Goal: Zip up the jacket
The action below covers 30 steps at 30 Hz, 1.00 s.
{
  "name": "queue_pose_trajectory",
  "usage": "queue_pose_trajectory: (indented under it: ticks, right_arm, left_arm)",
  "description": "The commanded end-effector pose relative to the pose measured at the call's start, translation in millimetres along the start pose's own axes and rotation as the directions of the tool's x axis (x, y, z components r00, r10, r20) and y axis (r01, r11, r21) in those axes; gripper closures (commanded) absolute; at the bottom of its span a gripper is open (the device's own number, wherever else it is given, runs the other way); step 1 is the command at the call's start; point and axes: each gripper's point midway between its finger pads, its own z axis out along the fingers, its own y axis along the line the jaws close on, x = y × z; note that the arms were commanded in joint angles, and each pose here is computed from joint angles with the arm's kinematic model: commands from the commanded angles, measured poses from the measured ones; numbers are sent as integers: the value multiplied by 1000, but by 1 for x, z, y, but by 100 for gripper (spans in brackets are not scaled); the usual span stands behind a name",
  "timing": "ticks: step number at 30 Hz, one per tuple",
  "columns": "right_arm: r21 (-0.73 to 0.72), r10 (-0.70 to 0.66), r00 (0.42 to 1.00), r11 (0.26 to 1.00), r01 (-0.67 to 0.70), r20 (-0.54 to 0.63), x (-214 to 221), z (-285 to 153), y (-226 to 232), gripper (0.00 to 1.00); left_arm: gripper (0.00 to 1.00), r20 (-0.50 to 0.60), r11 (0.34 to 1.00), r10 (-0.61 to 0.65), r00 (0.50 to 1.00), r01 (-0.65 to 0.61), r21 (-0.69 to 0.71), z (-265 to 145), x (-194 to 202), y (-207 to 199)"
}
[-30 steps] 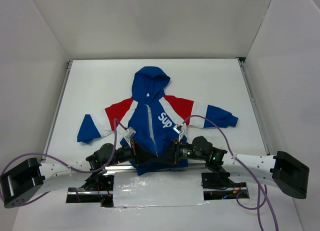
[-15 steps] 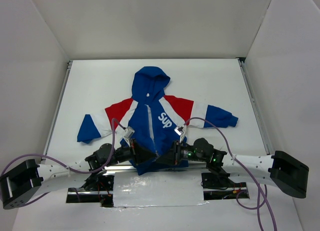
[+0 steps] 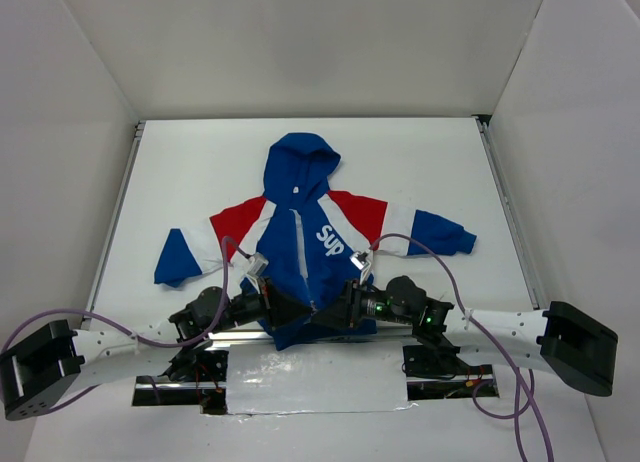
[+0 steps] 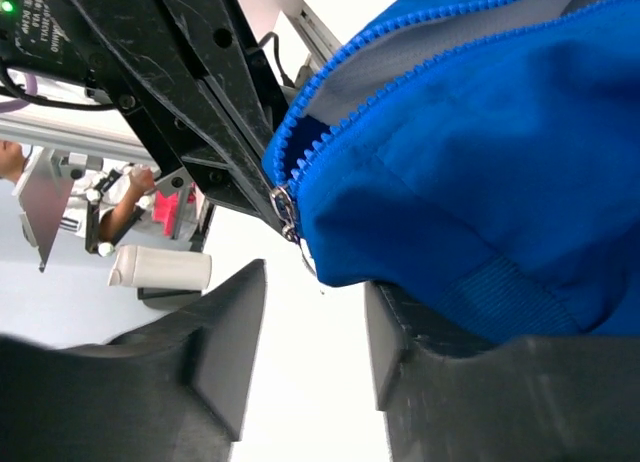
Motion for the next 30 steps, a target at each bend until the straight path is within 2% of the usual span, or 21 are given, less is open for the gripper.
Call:
queue_pose_trajectory:
  ticks: [1,5,11,20,30]
  right_arm:
    - [-7,-27,1000,1000,27,13,-4,3,7,45]
    - [-16,-26,999,1000,27,27,-7,3,9,45]
    - [-44,-49,998,998,50,29,-13,7,22,60]
    - [-50,-48,998,997,50,41,-16,8,25,65]
    - [-58,-11,999,998,14,41,-15,5,26,96]
  left_arm:
    - [100,47,1000,-3,999,2,29,-2,-9,-7]
    - [100,46,999,-5,999,3,32,-2,-9,-7]
    - [100,37,999,-5,999,4,32,0,-8,-7]
    - [100,39,1000,-5,999,4,25,-1,-7,-5]
    - [100,44,1000,0,999,-1,24,-1,-9,-5]
